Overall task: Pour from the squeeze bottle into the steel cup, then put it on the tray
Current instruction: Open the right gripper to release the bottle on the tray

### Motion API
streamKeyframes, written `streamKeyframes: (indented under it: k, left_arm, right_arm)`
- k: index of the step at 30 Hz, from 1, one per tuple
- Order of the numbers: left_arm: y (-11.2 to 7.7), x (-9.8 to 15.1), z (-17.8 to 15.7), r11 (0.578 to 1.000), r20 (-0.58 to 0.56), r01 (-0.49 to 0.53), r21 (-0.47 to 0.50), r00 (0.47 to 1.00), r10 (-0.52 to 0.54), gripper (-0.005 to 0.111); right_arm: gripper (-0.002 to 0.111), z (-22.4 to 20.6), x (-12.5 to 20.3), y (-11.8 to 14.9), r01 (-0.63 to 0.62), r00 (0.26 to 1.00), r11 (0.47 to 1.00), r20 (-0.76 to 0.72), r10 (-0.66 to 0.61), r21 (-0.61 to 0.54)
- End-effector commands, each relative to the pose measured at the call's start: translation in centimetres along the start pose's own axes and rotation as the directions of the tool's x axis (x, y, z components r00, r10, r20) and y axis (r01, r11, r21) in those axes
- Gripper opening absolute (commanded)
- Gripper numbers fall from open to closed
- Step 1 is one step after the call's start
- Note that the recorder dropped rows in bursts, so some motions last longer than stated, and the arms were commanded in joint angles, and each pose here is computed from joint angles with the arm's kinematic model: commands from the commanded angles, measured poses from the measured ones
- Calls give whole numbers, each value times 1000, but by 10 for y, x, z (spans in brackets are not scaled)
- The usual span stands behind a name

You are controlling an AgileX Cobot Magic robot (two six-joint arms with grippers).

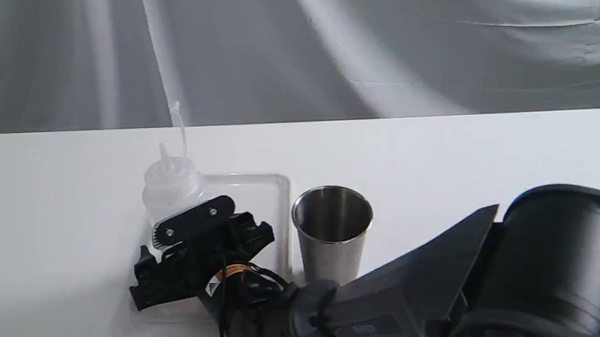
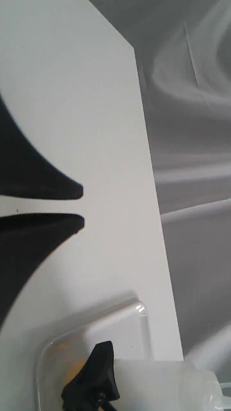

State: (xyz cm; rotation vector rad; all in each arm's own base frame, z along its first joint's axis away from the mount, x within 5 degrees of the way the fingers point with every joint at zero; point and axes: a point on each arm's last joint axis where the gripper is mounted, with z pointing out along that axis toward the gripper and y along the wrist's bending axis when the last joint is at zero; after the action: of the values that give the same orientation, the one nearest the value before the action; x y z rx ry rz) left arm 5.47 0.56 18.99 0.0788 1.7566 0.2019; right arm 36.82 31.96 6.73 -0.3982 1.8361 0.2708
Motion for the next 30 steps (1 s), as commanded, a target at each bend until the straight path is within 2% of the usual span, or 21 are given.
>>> streamKeyframes:
  k: [1, 12, 18, 24, 28, 30]
  left_arm:
    - [0, 1, 0, 1000, 5, 2, -1, 1000, -2, 8]
    - [0, 1, 0, 1000, 5, 2, -1, 1000, -2, 8]
    - [0, 1, 0, 1000, 5, 2, -1, 1000, -2, 8]
    - [0, 1, 0, 1000, 5, 2, -1, 1000, -2, 8]
    - [0, 1, 0, 1000, 5, 2, -1, 1000, -2, 8]
    - [0, 1, 0, 1000, 5, 2, -1, 1000, -2, 8]
  right_arm:
    - [92, 0, -5, 0, -2, 1000, 1000, 21, 2, -3]
    - [92, -6, -30, -1, -39, 997, 999, 71, 38, 10]
    - [92, -6, -34, -1, -38, 996, 999, 84, 37, 12]
    - [92, -7, -36, -1, 70, 995, 997, 73, -71, 13]
    - [105, -9, -41, -1, 67, 995, 998, 78, -67, 10]
    - [105, -10, -44, -1, 65, 994, 998, 89, -66, 12]
